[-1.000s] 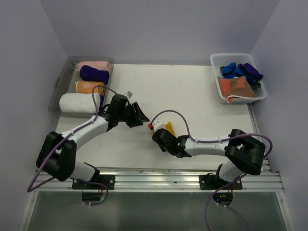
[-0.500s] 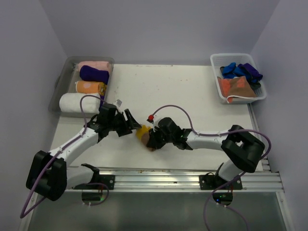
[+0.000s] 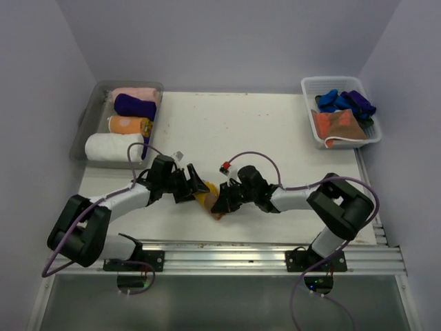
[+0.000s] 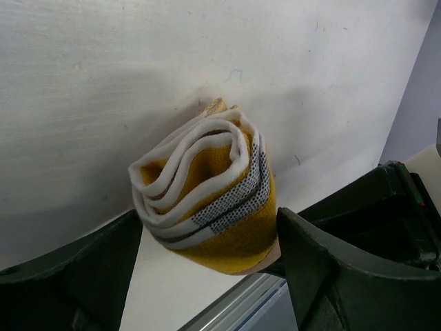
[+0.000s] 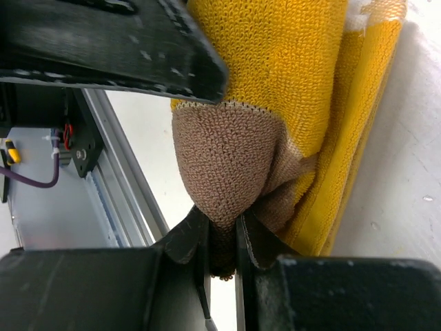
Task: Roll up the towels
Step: Roll the towel
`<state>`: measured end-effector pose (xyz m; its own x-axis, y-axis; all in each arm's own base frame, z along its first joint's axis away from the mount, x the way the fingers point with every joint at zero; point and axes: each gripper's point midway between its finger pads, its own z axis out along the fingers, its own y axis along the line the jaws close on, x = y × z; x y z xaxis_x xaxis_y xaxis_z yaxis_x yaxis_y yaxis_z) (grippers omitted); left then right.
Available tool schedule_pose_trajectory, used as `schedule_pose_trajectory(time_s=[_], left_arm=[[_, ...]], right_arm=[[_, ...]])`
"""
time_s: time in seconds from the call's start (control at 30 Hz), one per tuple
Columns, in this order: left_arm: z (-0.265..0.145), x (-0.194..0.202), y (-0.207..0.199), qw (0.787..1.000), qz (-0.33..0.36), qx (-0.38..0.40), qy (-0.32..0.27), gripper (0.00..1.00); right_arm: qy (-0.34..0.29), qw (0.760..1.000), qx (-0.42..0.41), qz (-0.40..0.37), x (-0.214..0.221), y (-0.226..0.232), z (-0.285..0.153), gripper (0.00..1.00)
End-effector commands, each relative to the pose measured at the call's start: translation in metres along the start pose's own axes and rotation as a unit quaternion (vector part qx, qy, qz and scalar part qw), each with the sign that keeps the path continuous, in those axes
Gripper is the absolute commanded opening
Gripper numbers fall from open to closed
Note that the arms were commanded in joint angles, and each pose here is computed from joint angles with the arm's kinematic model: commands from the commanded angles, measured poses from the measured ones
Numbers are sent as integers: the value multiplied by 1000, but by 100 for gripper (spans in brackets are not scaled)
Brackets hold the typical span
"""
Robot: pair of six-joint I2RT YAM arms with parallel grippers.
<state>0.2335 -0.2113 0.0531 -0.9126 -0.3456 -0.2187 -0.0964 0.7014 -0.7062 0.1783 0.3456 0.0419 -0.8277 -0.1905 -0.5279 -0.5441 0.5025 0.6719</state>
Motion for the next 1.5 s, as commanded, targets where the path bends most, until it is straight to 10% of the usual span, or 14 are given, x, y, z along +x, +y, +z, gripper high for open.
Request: schedule_pose_trajectory(time_s=[0.0,0.23,0.33,0.43,0.67,1.23,1.47], left_arm=[[12,-6,-18,999,16,40,-11,81],[33,3,-10,999,4,35,12,44],[34,7,-7,1000,3,19,20,28],[30,4,-6,1000,9,-1,18,23],[24,4,-5,999,8,-31,29,23],[23,4,-8,998,4,-47,33,23],[19,3,-12,999,2,-43,28,28]], right_arm=[[25,999,-14,20,15,-1,-1,0],[39,998,-1,46,27,-14,-4,0],[43,998,31,31,23,-19,-9,16],[49,993,104,7,20,-27,-31,50],[4,947,280,-154,-18,-14,-82,65],[32,831,396,-390,-14,10,-9,63],[45,835,414,-360,3,-17,3,14]])
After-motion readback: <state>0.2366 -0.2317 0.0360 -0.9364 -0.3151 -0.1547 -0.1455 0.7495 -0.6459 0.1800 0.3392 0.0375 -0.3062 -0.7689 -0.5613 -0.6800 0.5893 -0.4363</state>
